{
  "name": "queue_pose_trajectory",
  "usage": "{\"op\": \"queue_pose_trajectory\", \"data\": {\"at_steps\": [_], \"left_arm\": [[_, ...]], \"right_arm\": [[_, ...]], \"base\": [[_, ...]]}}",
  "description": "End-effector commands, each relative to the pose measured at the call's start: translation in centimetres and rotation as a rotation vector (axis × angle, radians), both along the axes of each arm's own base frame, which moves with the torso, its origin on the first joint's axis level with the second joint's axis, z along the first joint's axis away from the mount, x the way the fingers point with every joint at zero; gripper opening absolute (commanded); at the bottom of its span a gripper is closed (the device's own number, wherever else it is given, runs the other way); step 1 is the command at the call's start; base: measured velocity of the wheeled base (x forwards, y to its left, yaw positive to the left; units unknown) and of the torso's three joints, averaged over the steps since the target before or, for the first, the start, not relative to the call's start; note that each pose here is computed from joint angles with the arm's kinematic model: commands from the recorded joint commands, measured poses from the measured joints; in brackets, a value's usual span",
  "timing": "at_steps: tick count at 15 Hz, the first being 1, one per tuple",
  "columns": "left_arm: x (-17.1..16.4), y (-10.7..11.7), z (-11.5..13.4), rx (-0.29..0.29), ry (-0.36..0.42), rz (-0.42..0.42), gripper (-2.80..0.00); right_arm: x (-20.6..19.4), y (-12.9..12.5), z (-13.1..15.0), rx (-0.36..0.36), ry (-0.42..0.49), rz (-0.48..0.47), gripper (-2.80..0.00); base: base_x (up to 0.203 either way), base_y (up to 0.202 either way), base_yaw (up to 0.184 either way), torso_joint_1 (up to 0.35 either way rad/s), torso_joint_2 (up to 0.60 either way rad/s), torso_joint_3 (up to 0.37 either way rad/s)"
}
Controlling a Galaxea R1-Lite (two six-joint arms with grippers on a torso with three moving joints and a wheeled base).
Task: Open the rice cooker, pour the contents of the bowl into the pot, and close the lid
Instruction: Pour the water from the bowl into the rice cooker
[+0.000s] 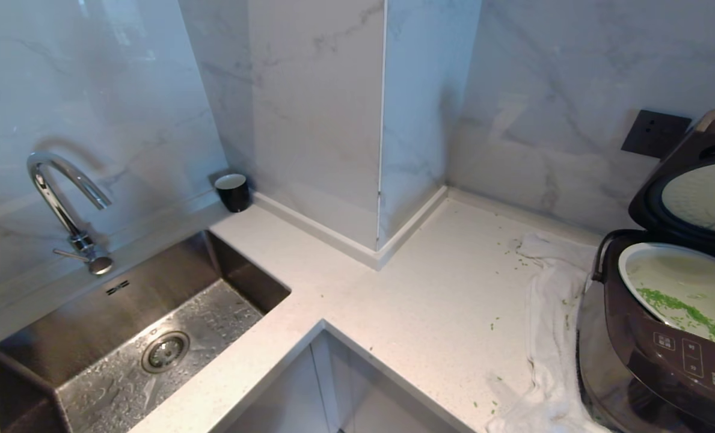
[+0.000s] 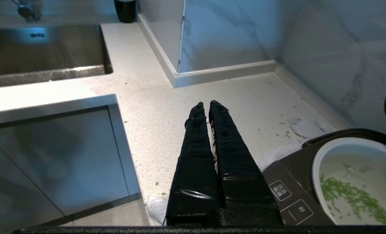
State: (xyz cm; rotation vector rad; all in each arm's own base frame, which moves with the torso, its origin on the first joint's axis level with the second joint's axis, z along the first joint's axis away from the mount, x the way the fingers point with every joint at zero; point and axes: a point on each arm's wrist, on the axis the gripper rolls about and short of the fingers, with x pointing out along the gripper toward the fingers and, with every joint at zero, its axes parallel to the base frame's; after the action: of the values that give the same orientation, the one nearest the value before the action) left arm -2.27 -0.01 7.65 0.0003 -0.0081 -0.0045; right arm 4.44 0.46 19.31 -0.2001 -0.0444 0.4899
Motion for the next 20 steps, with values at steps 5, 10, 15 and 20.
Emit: {"op": "queue_pose_trajectory", "data": {"at_steps": [5, 10, 15, 20], "left_arm": [[0.0, 0.0, -0.1, -0.002, 0.003, 0.0, -2.8], [0.0, 0.0, -0.1, -0.005, 0.002, 0.0, -2.8], [0.0, 0.0, -0.1, -0.002, 0.003, 0.0, -2.8], [0.0, 0.0, -0.1, -0.002, 0.002, 0.0, -2.8]], "right_arm": [[-3.0, 1.0, 0.5, 0.077, 0.083, 0.171, -2.8], [-8.8, 0.6, 2.0, 0.068, 0.153, 0.407, -2.8], [-9.9, -0.2, 1.7, 0.052, 0.098, 0.055, -2.8], [-9.7, 0.1, 2.0, 0.043, 0.068, -0.24, -2.8]], "base": [[0.0, 0.0, 0.0, 0.0, 0.0, 0.0], [0.0, 0.0, 0.0, 0.0, 0.0, 0.0], [0.0, 0.0, 0.0, 0.0, 0.0, 0.0], [0.0, 0.0, 0.0, 0.0, 0.0, 0.0]]}}
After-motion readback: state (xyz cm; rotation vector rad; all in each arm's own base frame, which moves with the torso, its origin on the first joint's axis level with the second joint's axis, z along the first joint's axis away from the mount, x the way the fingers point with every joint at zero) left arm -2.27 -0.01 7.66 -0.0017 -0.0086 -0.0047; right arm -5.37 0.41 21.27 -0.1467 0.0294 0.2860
